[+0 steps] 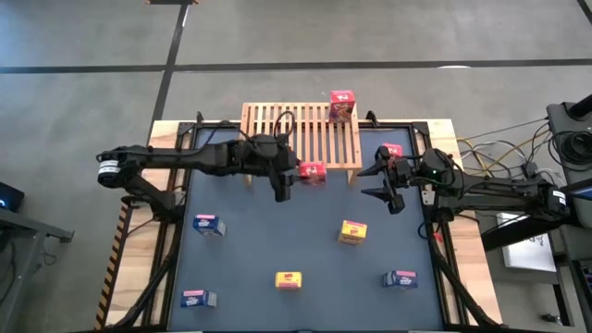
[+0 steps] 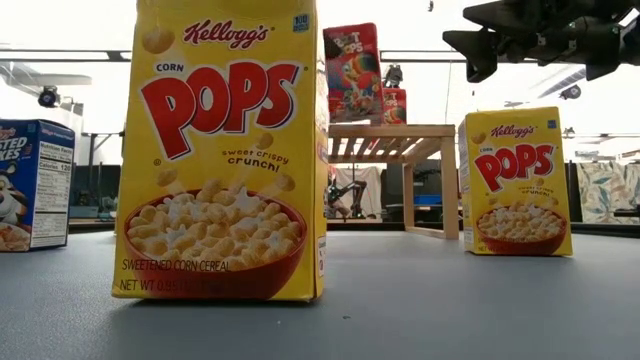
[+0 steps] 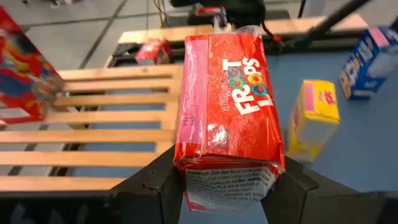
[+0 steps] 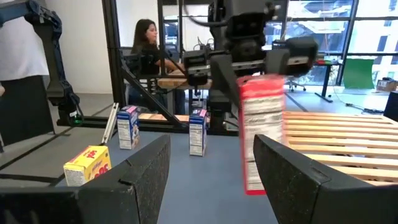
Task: Stack cereal on shelf
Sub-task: Put the bottom red cereal box on the shelf aligned with the red cereal box, then put the red cereal box on the shelf aligned with the red cereal boxes
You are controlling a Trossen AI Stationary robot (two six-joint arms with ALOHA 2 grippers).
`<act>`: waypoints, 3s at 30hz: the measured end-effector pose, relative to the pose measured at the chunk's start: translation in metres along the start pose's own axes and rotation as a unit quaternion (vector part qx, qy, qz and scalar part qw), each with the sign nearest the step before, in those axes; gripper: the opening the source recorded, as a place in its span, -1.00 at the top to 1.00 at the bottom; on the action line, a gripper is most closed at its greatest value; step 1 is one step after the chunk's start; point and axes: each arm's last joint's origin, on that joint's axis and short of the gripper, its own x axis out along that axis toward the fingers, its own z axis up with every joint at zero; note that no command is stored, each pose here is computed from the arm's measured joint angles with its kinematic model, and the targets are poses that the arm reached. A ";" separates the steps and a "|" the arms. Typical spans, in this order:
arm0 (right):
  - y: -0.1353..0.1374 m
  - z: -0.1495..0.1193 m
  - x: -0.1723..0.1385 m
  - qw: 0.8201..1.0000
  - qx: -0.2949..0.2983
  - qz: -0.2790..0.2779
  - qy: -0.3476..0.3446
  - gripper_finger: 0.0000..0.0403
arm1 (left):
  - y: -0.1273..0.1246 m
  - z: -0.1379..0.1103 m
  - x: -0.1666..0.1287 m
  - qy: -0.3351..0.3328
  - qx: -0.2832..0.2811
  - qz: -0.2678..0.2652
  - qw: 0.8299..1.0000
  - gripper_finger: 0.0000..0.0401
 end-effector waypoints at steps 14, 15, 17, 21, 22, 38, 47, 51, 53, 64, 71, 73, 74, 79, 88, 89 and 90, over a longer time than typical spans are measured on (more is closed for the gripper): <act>0.000 0.000 0.000 1.000 -0.008 -0.004 0.000 -0.09 | 0.056 0.016 -0.011 -0.079 -0.017 -0.008 0.997 0.24; 0.000 0.000 0.000 1.000 -0.008 -0.004 0.000 -0.09 | 0.059 0.019 -0.012 -0.084 -0.011 -0.005 0.996 0.24; 0.000 0.000 0.000 1.000 -0.008 -0.004 0.000 -0.09 | 0.064 0.027 -0.013 -0.093 -0.001 0.002 0.996 0.24; 0.000 0.000 0.000 1.000 -0.011 -0.004 0.000 -0.09 | 0.076 0.042 -0.006 -0.089 0.024 0.003 0.996 0.24; 0.000 0.000 0.000 1.000 -0.011 -0.004 0.000 -0.09 | 0.078 0.044 -0.003 -0.079 0.028 -0.005 0.996 0.24; 0.000 -0.002 0.000 1.000 0.012 -0.004 0.009 -0.09 | 0.147 0.072 0.069 0.057 0.015 -0.044 0.997 0.24; 0.000 -0.004 0.000 1.000 0.016 -0.003 0.017 -0.09 | 0.149 0.070 0.082 0.060 0.020 -0.064 0.996 0.24; 0.000 -0.004 0.000 1.000 0.017 -0.002 0.019 -0.09 | 0.152 0.068 0.080 0.063 0.015 -0.061 0.996 0.24; 0.000 -0.004 0.000 1.000 0.016 -0.002 0.019 -0.09 | 0.153 0.068 0.081 0.064 0.014 -0.061 0.996 0.24; 0.000 -0.004 0.000 1.000 0.015 -0.002 0.018 -0.09 | 0.153 0.055 0.091 0.075 -0.011 -0.059 0.995 0.19; 0.000 -0.003 0.000 1.000 0.014 -0.002 0.016 -0.09 | 0.153 0.048 0.096 0.088 -0.014 -0.054 0.995 -0.11; 0.000 -0.003 0.000 1.000 0.014 -0.003 0.016 -0.09 | 0.153 0.049 0.095 0.086 -0.014 -0.054 0.995 -0.20; 0.000 -0.003 0.000 1.000 0.014 -0.003 0.016 -0.09 | 0.153 0.049 0.095 0.087 -0.014 -0.054 0.995 -0.23; 0.000 -0.003 0.000 1.000 0.013 -0.002 0.016 -0.09 | 0.153 0.053 0.092 0.087 -0.016 -0.054 0.995 -0.36; 0.000 -0.003 0.000 1.000 0.014 -0.003 0.017 -0.09 | 0.151 0.075 0.060 0.118 -0.022 -0.048 0.992 -0.38; 0.000 -0.004 0.000 1.000 0.014 -0.003 0.017 -0.09 | 0.150 0.074 0.058 0.123 -0.023 -0.049 0.991 -0.38; 0.000 -0.004 0.000 1.000 0.015 -0.003 0.017 -0.09 | 0.149 0.075 0.055 0.126 -0.023 -0.047 0.991 -0.38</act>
